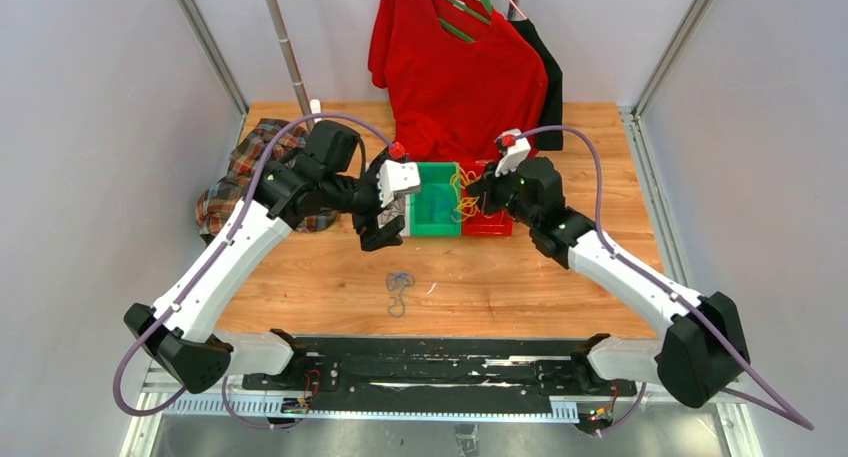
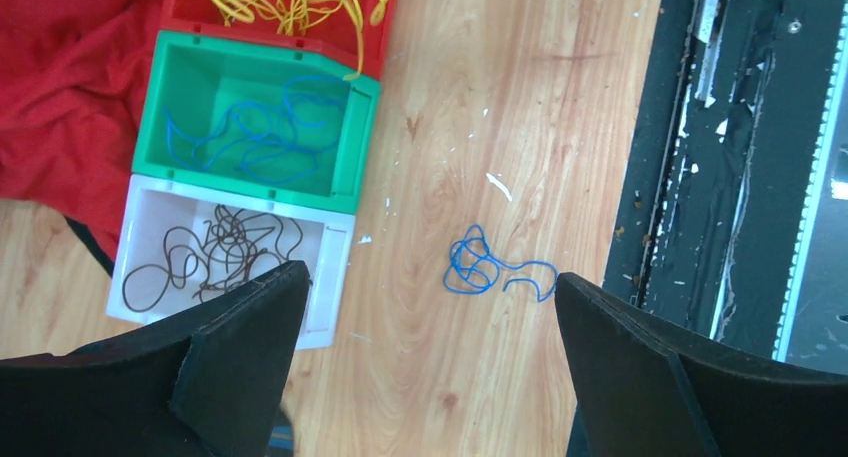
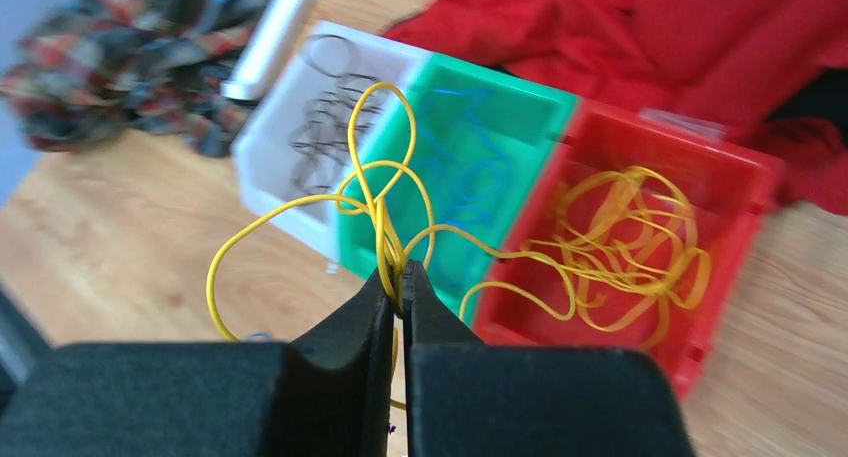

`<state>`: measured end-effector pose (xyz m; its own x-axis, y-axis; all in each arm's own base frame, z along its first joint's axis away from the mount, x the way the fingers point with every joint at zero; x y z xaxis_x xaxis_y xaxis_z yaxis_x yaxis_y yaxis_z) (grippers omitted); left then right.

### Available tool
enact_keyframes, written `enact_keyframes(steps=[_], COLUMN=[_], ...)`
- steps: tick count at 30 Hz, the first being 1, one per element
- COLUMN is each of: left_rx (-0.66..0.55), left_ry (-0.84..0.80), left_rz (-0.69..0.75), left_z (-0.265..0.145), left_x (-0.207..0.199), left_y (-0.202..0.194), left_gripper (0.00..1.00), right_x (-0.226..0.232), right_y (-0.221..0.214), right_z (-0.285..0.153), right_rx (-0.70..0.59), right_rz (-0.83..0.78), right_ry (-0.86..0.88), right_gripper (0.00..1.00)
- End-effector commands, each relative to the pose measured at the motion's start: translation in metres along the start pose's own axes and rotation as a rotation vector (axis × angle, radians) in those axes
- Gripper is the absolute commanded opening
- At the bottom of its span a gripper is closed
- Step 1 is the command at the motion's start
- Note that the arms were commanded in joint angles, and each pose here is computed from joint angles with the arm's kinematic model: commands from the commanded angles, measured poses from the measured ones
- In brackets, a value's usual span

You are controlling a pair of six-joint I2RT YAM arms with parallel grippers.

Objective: Untangle the cables

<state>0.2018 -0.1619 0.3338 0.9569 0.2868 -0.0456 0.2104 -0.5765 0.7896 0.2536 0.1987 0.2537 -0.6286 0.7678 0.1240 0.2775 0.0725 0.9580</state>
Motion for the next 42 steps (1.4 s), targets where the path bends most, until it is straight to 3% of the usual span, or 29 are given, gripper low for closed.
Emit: enact_keyframes(steps=[1,11,17,22,28,36,42], left_rx=[0.032,0.073,0.124,0.158,0.213,0.331,0.391], left_ry=[0.059,0.062,0.11,0.089,0.039,-0.071,-0.078], left_rz=[-0.014,-0.046,-0.052,-0.04,-0.033,-0.118,-0.151], left_z=[-0.003,0.002,0.003,0.008,0.035,0.099,0.136], left_x=[0.002,0.0,0.002,0.0,0.004,0.023,0.039], left_y=[-0.004,-0.019,-0.032,-0.047,-0.076,-0.119,-0.142], left_gripper=[0.98,0.98,0.98,0.98,1.0,0.91,0.83], right_x=[-0.034,-0.079,-0.095,-0.098,-0.082,-0.051,-0.042], right_y=[-0.008,-0.018,-0.015,0.0,0.012,-0.006,-0.029], right_z=[0.008,0.045,0.055,0.041,0.023,-0.013,-0.037], right_rx=[0.114,0.238,0.325,0.298,0.216,0.095,0.045], right_rz=[-0.076,-0.204,-0.263,-0.27,-0.206,-0.083,-0.015], right_ry=[-0.192,-0.463,-0.609,-0.69,-0.599,-0.486,-0.458], right_gripper=[0.0,0.04,0.36,0.48,0.51,0.64,0.63])
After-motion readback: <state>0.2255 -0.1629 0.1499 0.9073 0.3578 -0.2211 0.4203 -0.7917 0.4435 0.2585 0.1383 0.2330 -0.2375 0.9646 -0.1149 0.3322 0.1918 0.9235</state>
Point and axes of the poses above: each gripper's point midway between its finger pads, its own z axis out along the fingers, its own x axis along the line the jaws close on, y = z × x, the point moved 9 cm from there along -z, back along the fingers, and after that the axes turned 10 degrees about -z, right-handed, at the moved point
